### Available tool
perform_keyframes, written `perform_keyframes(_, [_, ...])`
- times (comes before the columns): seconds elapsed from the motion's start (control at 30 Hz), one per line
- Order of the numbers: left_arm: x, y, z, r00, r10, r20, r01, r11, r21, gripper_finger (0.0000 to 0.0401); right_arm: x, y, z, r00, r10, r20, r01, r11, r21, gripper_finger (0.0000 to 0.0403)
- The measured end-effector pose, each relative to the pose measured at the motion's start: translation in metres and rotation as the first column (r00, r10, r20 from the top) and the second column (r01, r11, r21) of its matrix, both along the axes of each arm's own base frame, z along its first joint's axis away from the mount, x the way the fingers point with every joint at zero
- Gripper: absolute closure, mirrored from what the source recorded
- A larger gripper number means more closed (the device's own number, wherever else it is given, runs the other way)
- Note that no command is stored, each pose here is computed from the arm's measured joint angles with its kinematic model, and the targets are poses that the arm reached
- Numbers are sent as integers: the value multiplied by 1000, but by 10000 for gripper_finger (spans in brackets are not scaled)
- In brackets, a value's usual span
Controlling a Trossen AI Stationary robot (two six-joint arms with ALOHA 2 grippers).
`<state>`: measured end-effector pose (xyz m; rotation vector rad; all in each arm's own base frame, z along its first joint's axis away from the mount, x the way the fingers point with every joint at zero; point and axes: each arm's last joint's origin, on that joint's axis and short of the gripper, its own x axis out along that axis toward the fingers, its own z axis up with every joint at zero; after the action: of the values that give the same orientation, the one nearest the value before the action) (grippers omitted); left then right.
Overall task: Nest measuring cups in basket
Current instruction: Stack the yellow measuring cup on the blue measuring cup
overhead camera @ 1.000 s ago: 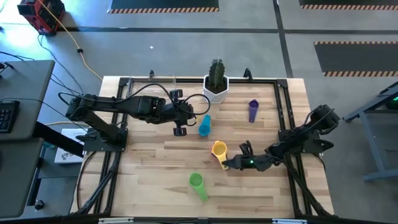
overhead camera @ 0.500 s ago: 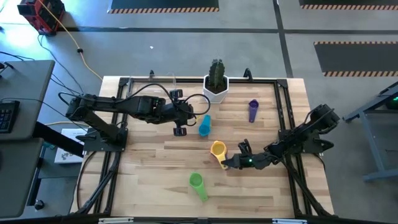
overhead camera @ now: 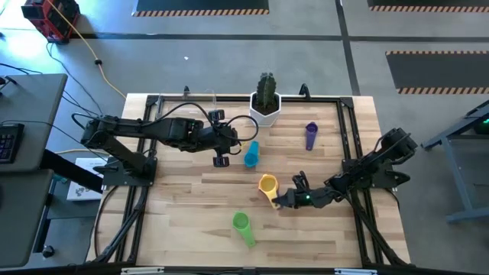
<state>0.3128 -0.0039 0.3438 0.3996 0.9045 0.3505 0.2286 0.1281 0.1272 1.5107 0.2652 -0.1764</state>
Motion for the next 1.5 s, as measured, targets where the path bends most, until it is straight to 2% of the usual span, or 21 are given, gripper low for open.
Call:
perform_keyframes(0.27, [0, 0, 0, 1000, 1, 0, -1, 1000, 0, 258, 0, 0, -1, 1000, 6, -6, -6, 1000, -9, 397])
perform_keyframes(0.63, [0, 0, 0, 1000, 1, 0, -1, 1000, -1, 258, -1, 0, -3, 1000, 1, -30, 0, 1000, 29, 323])
perform_keyframes(1.03, [0, 0, 0, 1000, 1, 0, -1, 1000, 0, 258, -1, 0, 1, 999, -15, -28, 18, 991, 134, 321])
perform_keyframes(1.17, [0, 0, 0, 1000, 1, 0, -1, 1000, 0, 258, -3, -1, 5, 999, -26, -28, 29, 989, 142, 321])
perform_keyframes(1.33, [0, 0, 0, 1000, 0, 0, 0, 1000, 0, 258, -7, -3, 1, 993, -26, -118, 42, 989, 140, 321])
perform_keyframes(1.5, [0, 0, 0, 1000, -1, -1, 1, 1000, 1, 258, -10, -5, 8, 993, -25, -114, 41, 989, 140, 321])
